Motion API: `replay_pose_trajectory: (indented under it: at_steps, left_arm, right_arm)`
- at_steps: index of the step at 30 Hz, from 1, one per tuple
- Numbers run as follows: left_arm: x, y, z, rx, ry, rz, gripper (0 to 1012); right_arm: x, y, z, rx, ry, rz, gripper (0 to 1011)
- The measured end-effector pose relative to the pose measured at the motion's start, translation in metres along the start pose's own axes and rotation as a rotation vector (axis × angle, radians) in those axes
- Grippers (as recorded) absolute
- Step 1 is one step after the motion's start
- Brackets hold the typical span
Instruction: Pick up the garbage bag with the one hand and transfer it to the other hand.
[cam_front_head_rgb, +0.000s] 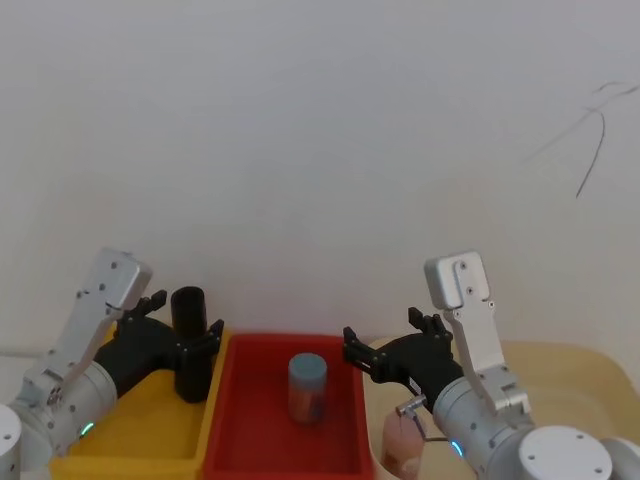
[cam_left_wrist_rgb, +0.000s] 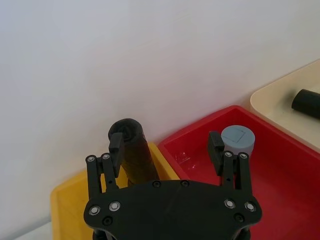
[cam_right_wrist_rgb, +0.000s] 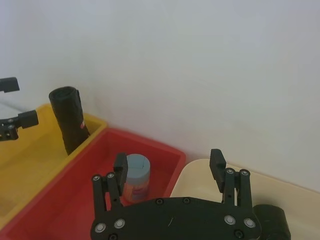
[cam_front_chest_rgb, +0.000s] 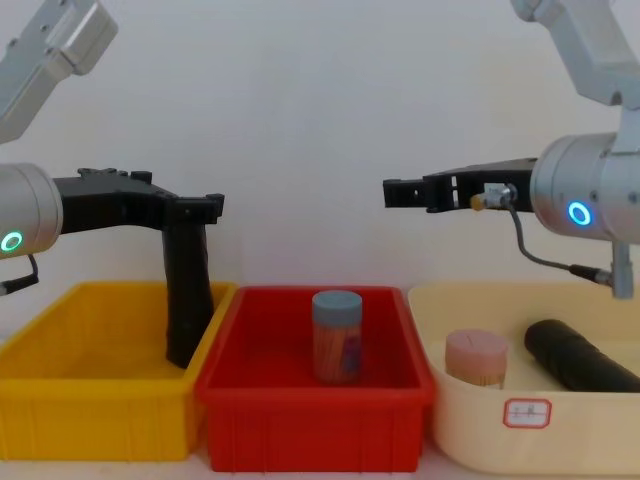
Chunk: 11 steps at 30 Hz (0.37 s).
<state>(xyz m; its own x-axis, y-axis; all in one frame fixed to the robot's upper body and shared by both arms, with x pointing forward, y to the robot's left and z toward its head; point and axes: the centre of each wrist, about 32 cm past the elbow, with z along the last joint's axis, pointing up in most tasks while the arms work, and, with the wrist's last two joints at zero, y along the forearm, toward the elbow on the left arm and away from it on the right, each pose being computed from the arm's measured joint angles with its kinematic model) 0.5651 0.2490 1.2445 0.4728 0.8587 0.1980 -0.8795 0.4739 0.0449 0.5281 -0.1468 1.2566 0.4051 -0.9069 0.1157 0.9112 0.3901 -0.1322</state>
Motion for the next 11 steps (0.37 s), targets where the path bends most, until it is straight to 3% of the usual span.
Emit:
replay_pose_trajectory:
  at_steps: [11]
  left_arm:
    - [0.0000, 0.0000, 0.0000, 0.000, 0.000, 0.000, 1002]
  right_arm:
    - [-0.0118, -0.0039, -0.0055, 0.031, 0.031, -0.044, 1000]
